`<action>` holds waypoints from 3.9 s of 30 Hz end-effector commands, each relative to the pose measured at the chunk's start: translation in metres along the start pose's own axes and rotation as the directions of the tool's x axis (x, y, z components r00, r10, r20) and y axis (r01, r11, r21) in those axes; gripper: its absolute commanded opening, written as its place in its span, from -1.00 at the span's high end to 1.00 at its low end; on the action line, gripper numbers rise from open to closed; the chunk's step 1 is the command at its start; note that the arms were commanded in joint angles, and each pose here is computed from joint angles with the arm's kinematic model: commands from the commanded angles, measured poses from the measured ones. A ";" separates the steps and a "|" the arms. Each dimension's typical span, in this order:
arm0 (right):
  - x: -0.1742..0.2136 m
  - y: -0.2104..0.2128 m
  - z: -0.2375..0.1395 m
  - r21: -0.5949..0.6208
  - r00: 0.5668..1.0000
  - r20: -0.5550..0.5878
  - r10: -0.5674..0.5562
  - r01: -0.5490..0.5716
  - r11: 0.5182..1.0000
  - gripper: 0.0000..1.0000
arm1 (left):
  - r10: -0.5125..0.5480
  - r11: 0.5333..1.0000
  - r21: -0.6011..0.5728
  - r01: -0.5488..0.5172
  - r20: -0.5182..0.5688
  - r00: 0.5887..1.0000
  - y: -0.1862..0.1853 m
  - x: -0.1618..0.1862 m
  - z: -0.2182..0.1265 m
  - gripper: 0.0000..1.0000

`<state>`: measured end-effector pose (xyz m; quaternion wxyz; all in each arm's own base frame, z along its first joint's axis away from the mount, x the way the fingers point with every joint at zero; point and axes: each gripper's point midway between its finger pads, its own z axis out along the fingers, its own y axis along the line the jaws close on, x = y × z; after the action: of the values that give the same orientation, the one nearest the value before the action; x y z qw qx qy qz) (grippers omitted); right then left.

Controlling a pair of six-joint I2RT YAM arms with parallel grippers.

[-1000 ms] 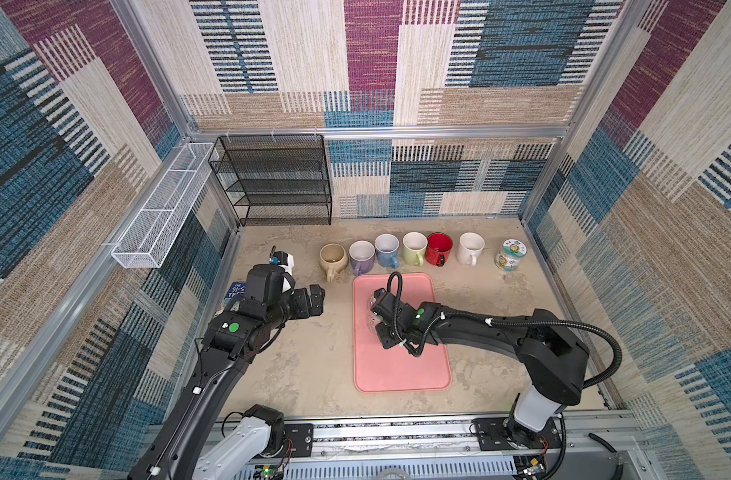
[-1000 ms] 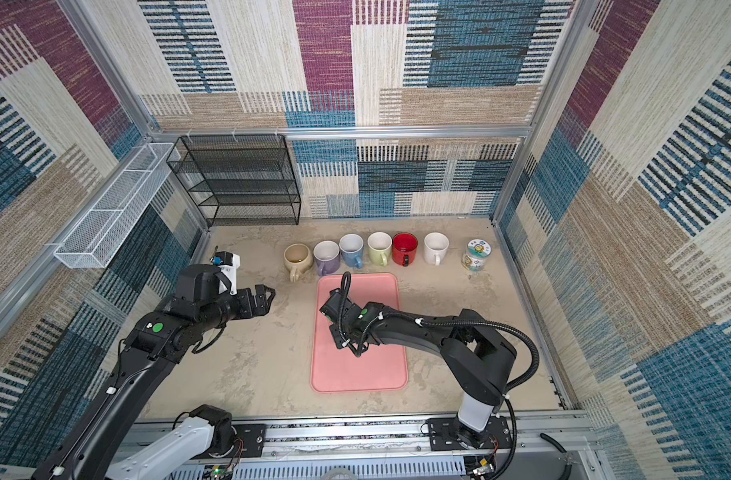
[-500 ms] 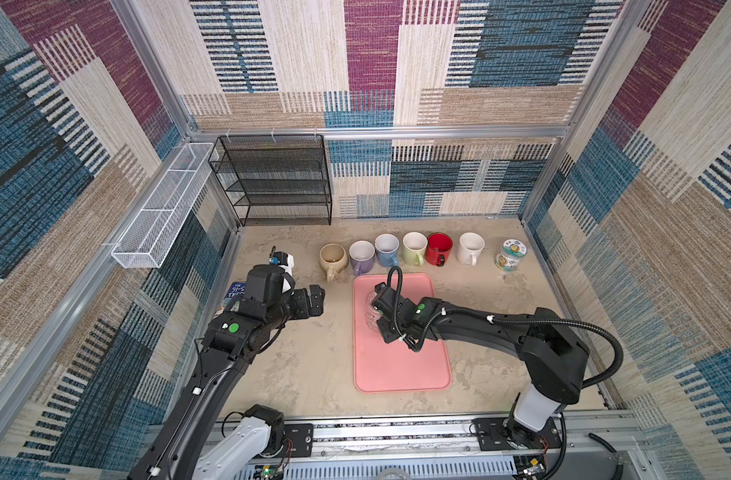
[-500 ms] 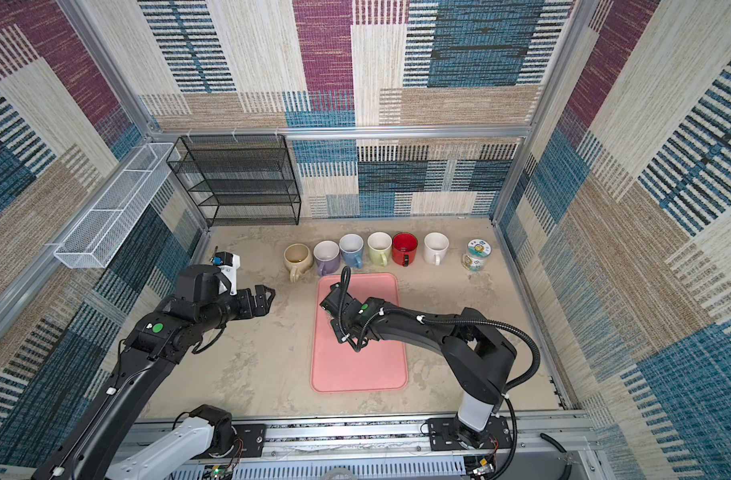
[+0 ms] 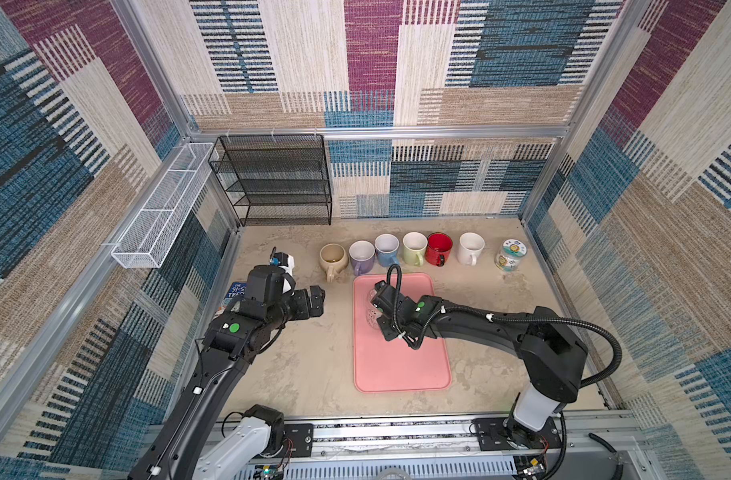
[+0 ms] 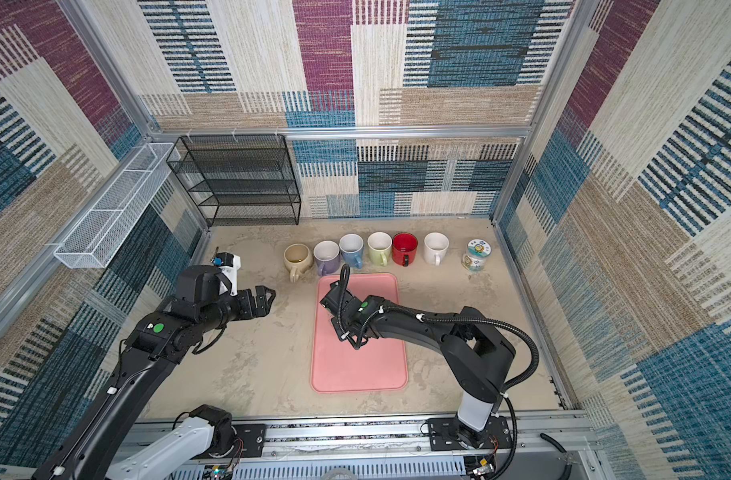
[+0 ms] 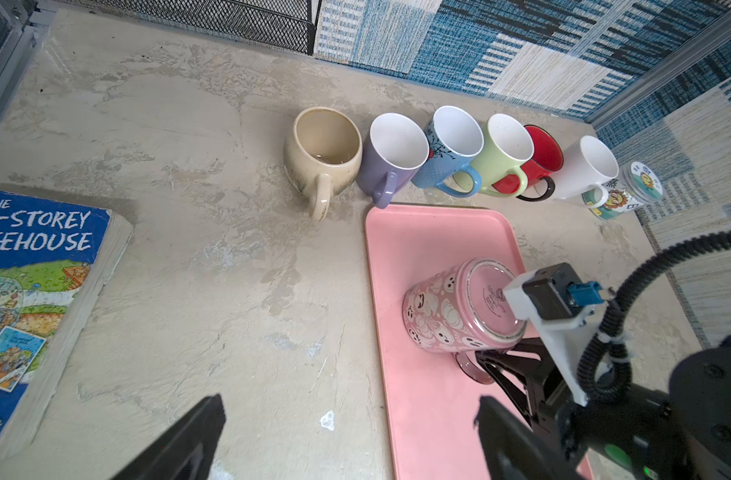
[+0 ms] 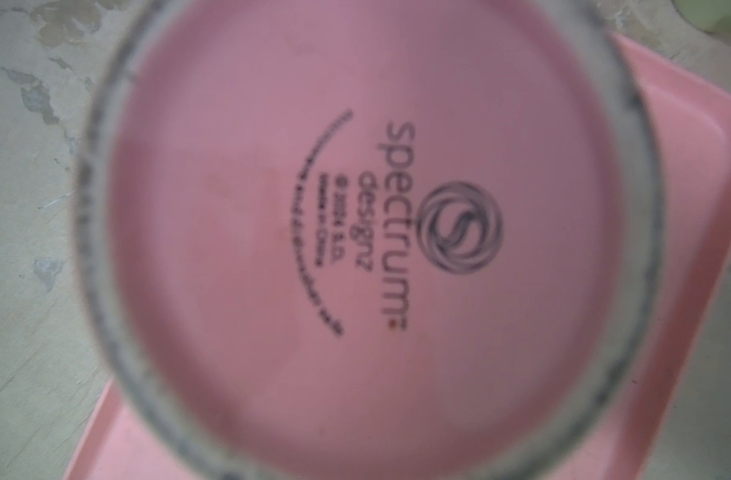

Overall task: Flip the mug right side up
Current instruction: 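Close the right gripper on the pink mug and lift it off the tray, then tilt the pink mug toward the left gripper while the left gripper reaches in, then close the left gripper on the pink mug rim while the right holds it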

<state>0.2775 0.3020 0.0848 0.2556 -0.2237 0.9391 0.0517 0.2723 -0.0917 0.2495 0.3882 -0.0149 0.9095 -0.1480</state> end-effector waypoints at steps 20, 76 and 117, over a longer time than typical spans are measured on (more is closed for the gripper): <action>-0.044 -0.021 -0.102 -0.391 0.912 0.337 0.235 -0.092 0.916 1.00 | -0.112 0.922 0.358 0.145 -0.112 0.987 -0.062 0.016 0.030 -0.91; -0.098 -0.003 -0.200 -0.892 0.709 0.422 0.564 0.214 0.398 1.00 | -0.221 0.483 0.872 0.074 0.040 0.974 -0.165 0.014 0.027 -0.06; -0.083 0.019 -0.175 -0.938 0.774 0.330 0.541 0.204 0.280 1.00 | -0.231 0.476 0.879 0.023 0.100 0.968 -0.169 0.011 0.026 1.00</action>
<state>0.2656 0.3107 0.2667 0.3396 -0.1398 0.6266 0.6874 0.2665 -0.2668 0.2557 0.3794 0.0957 0.6847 -0.6150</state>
